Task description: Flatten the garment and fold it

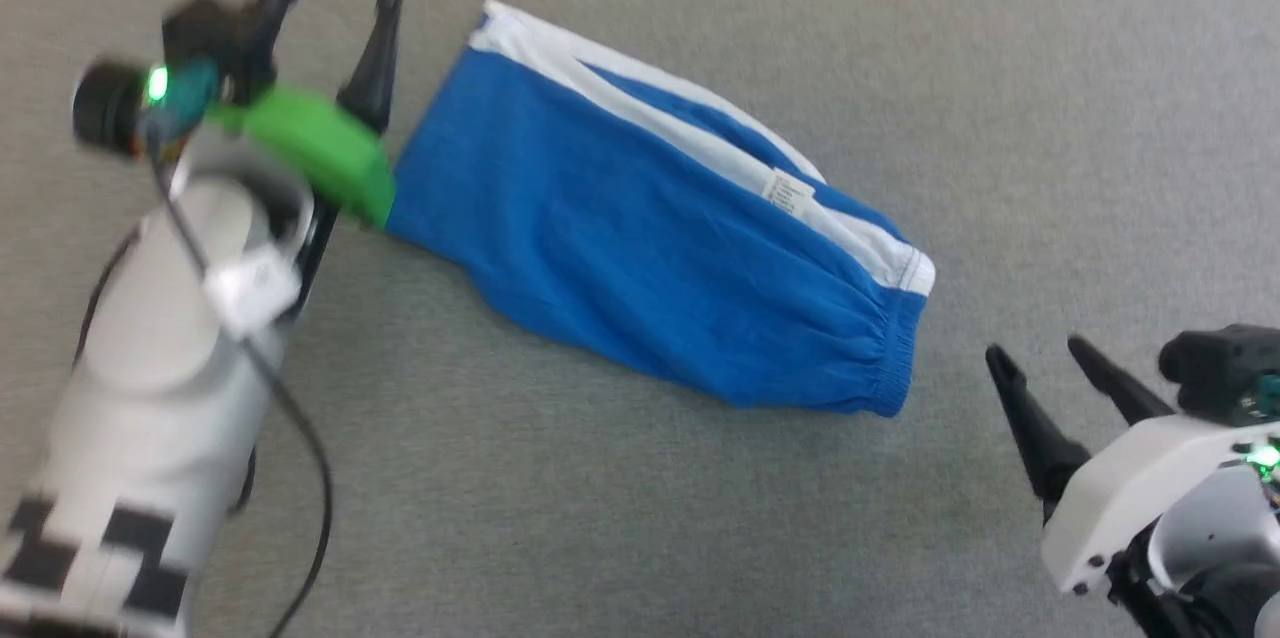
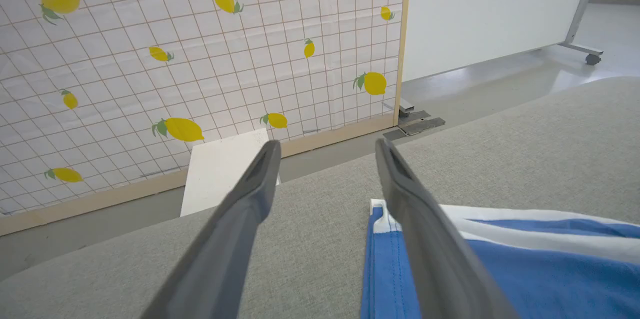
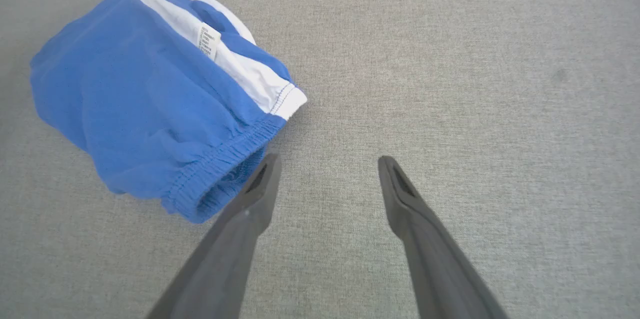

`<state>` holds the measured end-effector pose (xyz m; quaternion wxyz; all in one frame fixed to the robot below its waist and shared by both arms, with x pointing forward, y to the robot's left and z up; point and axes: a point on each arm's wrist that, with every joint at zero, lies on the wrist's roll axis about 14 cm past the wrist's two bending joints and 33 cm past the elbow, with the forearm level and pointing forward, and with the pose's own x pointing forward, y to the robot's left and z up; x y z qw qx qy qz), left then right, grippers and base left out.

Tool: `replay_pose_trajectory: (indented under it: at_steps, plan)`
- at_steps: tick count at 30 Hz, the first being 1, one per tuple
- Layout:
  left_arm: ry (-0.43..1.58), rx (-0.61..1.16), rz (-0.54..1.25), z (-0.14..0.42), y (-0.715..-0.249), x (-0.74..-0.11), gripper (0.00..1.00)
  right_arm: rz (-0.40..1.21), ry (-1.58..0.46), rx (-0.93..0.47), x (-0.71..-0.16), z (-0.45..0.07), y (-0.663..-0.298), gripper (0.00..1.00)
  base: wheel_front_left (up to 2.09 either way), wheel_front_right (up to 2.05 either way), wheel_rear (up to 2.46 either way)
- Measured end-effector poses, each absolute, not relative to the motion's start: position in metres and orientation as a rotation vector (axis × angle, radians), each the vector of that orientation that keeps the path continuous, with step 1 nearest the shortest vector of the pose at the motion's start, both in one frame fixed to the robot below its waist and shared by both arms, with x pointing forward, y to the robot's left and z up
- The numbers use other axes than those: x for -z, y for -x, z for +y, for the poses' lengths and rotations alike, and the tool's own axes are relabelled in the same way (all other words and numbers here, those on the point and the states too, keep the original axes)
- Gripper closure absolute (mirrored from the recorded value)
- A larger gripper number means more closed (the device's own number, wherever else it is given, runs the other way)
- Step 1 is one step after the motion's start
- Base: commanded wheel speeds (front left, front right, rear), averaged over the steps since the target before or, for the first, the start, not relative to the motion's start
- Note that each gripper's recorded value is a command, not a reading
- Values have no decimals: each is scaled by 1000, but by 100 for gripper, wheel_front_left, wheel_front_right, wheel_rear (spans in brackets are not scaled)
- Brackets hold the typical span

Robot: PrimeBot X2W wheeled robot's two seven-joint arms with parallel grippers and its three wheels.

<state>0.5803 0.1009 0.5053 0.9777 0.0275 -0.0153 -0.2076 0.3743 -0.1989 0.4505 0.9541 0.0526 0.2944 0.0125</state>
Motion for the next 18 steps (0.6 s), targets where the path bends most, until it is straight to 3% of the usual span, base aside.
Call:
replay_pose_trajectory:
  at_steps: [7,18]
  plan:
    - [-24,235,-98,163,-519,-527,0,648,-32,-138,-461,-163,-367,0,0,0,0]
    - [66,-3,-62,226,-431,-512,0,772,-15,-192,-418,-144,-401,0,0,0,0]
